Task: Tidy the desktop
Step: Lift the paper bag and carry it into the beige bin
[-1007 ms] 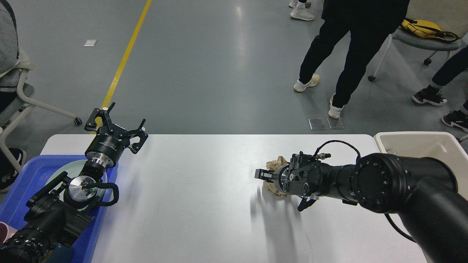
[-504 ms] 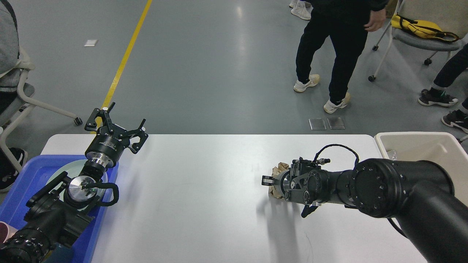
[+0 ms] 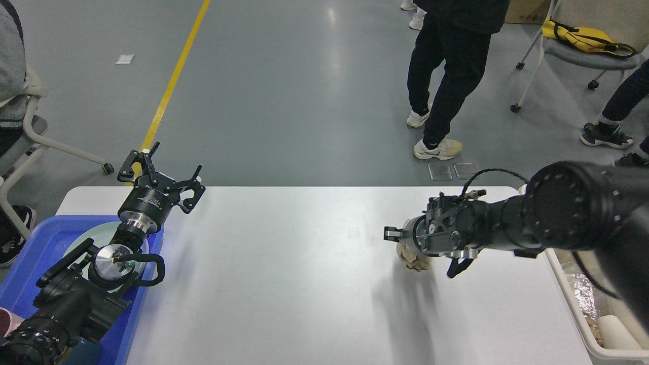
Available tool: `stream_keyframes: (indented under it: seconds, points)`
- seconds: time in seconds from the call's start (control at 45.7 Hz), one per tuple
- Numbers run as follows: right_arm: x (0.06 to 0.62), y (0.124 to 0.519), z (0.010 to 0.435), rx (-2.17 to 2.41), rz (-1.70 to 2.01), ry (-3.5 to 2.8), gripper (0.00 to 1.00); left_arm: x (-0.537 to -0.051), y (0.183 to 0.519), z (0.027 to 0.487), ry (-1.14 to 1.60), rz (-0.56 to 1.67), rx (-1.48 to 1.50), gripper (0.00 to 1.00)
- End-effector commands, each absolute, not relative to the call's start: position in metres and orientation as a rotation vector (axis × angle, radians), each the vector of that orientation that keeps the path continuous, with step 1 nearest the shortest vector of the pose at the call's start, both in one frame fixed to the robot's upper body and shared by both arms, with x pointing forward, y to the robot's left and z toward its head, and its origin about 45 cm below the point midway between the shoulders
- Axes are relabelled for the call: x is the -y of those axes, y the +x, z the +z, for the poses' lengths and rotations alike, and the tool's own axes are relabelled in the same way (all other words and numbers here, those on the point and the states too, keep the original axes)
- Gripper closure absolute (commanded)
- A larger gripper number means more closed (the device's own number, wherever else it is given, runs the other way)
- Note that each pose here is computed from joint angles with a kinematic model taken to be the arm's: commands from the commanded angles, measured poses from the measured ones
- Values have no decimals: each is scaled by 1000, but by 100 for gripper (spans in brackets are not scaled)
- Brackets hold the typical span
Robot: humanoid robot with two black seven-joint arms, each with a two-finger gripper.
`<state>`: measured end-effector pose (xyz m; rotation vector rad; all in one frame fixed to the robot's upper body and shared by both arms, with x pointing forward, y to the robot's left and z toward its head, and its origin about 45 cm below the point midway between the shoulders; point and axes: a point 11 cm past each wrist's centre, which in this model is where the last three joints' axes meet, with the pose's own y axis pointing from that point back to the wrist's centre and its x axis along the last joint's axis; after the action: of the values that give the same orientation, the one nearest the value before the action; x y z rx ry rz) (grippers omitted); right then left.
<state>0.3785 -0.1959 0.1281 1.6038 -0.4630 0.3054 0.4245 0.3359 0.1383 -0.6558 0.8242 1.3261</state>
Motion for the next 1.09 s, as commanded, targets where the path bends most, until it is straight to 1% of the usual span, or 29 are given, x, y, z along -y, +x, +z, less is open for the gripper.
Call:
stream_keyframes:
  seconds: [0.0,0.131,0.285,0.372,0.482,0.547,0.613,0.701,0.788,0.876,0.985,1.029,1.073]
  points:
    - [218,375,192,437,242,1656,100,-336,425,138,-655,1326,-824,4]
    - [228,360,267,394,163,1748,100,-336,425,138,-657,1326,-825,4]
    - [218,332,352,256,84,1897,100,-336,425,139,-657,1326,-824,4]
    - [218,328,371,241,91,1913,100,-336,425,139,-658,1327,-824,4]
    - [234,332,369,269,88,1863,100,-336,425,139,-658,1327,-824,4]
    - [279,345,351,305,85,1729,100,-336,425,139,-658,1327,-824,4]
    - [325,354,325,317,59,1609,100,-336,425,139,-658,1327,-824,4]
    - [397,371,290,442,30,1497,100,-336,425,138,-654,1327,-824,4]
    - [463,374,249,554,12,1364,100,-336,425,138,-655,1326,-824,4]
    - [520,366,207,627,37,1223,100,-336,425,138,-657,1326,-825,4]
    - [581,329,145,659,142,1023,100,-336,425,138,-655,1326,-824,4]
    - [584,321,121,670,223,977,100,-336,425,138,-656,1328,-825,4]
    - [574,310,91,686,276,970,100,-336,425,138,-657,1326,-825,4]
